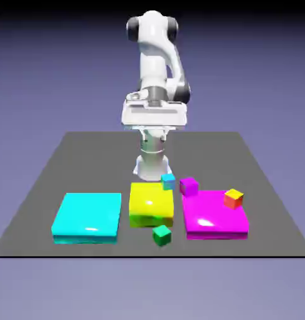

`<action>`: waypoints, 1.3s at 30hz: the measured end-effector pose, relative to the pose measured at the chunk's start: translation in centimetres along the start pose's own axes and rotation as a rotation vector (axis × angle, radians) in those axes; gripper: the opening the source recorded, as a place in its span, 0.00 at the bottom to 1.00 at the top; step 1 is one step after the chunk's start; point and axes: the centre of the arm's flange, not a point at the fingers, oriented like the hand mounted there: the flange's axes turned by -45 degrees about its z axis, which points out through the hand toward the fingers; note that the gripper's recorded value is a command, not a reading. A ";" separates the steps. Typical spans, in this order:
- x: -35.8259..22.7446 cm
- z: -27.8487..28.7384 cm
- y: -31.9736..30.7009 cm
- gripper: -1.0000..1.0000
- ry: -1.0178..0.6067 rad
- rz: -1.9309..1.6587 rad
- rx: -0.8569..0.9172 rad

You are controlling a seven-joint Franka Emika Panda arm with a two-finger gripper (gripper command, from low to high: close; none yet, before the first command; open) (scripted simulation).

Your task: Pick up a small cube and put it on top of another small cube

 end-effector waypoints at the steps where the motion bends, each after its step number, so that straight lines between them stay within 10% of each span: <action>1: -0.2 1.1 0.0 0.50 -0.031 -0.019 0.012; 28: -16.5 27.5 -2.7 0.50 -0.608 -0.471 0.260; 29: -17.3 28.4 -2.8 0.00 -0.609 -0.468 0.262; 39: -12.1 22.1 -5.4 0.00 -0.603 -0.506 0.302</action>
